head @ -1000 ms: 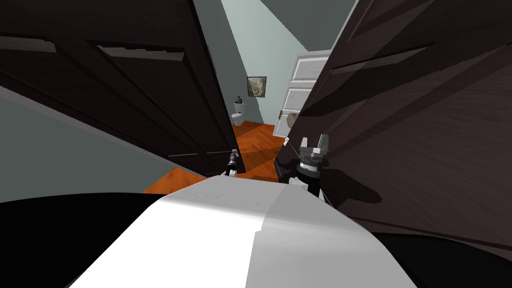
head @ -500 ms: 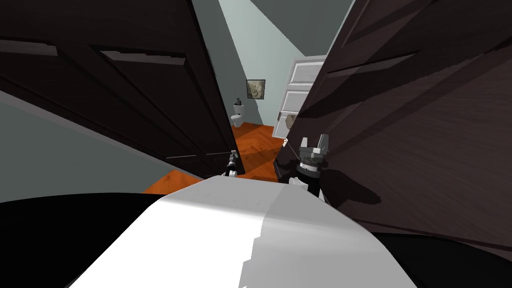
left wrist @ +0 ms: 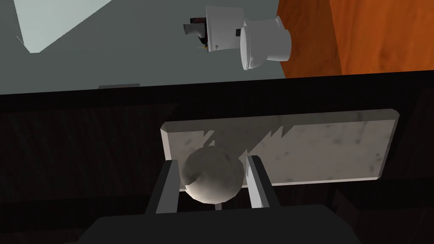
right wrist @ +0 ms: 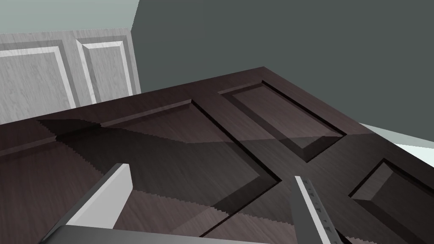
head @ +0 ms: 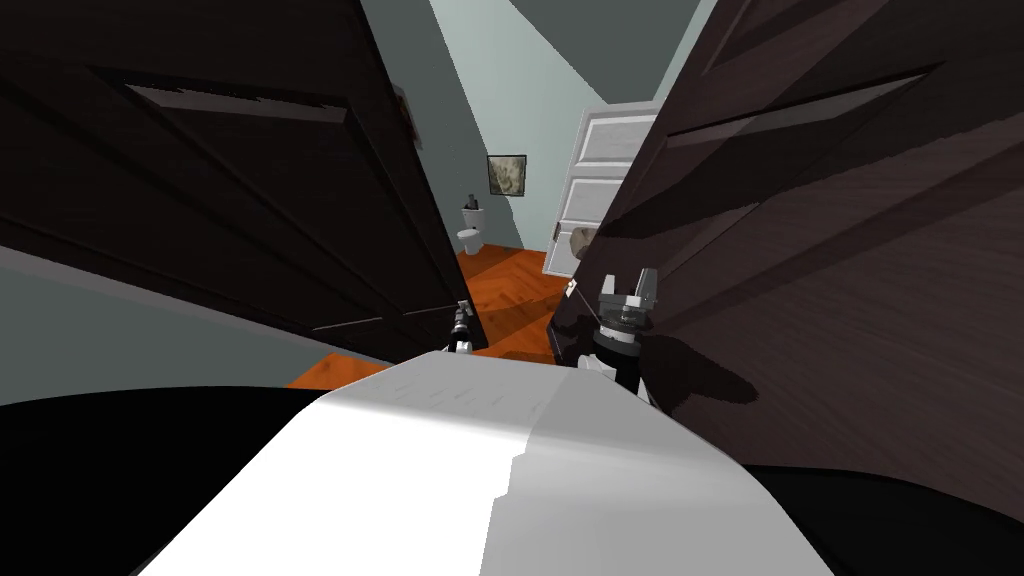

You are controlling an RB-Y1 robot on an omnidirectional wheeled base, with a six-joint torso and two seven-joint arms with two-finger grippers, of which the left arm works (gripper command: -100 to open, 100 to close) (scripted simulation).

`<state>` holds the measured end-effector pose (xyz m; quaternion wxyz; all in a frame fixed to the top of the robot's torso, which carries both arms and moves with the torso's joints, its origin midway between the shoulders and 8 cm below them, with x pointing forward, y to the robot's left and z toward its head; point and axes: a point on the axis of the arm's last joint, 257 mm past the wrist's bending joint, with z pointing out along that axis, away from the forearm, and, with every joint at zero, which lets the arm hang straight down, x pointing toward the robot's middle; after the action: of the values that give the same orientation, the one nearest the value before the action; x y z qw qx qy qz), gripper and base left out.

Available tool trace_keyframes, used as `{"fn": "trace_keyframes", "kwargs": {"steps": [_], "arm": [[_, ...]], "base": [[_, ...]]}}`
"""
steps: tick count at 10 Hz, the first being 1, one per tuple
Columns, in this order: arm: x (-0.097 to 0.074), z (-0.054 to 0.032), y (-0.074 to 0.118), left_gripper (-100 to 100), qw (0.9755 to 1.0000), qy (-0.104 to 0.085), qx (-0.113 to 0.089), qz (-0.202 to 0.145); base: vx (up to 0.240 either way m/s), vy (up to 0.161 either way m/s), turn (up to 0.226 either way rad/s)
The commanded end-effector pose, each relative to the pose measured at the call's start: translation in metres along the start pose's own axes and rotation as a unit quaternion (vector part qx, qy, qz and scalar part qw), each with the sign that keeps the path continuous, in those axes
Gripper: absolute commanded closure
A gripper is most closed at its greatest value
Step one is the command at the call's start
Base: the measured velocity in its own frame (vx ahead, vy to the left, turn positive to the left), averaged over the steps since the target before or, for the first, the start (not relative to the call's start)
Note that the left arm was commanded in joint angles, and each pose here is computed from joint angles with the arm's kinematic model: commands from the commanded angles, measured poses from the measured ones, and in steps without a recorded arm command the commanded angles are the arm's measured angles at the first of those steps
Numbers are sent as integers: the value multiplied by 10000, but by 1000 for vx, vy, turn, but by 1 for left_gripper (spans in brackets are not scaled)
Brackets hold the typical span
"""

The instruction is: Push the door open

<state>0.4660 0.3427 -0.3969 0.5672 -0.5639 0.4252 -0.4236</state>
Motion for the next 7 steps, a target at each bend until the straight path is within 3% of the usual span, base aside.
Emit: {"fn": "trace_keyframes", "kwargs": {"steps": [1,2,4,5,7], "arm": [[-243,47,-76,100,9996,-263,81,37],[-345,40,-83,100,9992,-397,88,41],[-350,24,-51,100,9992,-400,49,48],[-506,23,-93,100,9981,-608,98,47],[-674,-2,-101,100,9965,-831,105,51]], "base": [[188,19,-54],[222,-14,-49],[100,18,-6],[92,34,-73],[143,27,-55]]}}
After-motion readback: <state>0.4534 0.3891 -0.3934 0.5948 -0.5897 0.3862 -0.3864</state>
